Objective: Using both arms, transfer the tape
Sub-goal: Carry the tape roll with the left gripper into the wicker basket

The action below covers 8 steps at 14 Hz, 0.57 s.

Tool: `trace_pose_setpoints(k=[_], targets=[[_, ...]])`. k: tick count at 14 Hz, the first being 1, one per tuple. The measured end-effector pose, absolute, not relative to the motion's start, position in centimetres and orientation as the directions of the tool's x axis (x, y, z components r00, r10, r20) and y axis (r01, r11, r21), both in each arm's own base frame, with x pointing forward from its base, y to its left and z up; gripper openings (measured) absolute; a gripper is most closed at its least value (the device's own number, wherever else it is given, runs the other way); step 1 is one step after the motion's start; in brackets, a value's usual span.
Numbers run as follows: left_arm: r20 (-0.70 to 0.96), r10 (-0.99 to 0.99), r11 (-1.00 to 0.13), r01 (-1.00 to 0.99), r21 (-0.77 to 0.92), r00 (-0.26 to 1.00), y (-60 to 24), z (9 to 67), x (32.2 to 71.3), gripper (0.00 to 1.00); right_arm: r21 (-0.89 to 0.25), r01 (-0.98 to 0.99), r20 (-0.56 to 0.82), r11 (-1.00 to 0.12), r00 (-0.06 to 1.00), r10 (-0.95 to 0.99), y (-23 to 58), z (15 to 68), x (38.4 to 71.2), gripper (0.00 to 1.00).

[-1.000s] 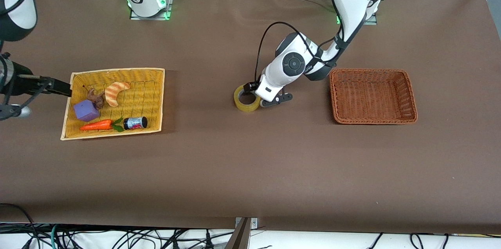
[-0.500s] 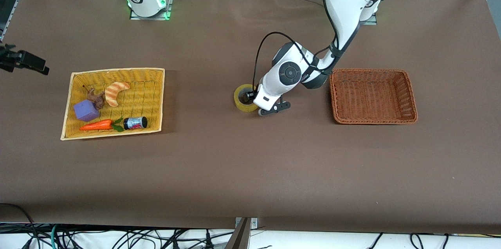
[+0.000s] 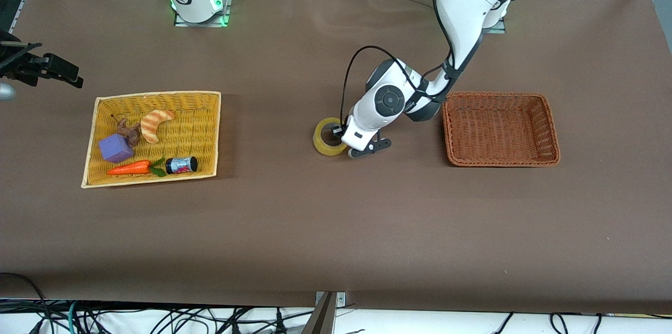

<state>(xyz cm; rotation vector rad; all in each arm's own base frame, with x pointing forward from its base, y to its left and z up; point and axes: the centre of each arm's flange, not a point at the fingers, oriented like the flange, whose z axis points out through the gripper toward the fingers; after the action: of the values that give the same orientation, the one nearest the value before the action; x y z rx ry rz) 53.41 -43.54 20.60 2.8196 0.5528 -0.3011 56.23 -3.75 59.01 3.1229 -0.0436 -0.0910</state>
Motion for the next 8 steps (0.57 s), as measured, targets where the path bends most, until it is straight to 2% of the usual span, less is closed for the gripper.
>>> trace_pose_setpoints(k=[4, 8], targets=[[-0.284, 0.298, -0.931, 0.343, 0.127, 0.912, -37.1, 29.3, 56.5, 0.23, 0.02, -0.045, -0.058, -0.999, 0.997, -0.046, -4.8, 58.7, 57.1, 1.0], [-0.294, 0.142, -0.989, 0.15, 0.005, 0.945, -28.4, 37.5, 56.5, 0.23, 0.018, -0.046, -0.059, -0.999, 0.997, -0.047, -4.8, 58.6, 57.2, 1.0]])
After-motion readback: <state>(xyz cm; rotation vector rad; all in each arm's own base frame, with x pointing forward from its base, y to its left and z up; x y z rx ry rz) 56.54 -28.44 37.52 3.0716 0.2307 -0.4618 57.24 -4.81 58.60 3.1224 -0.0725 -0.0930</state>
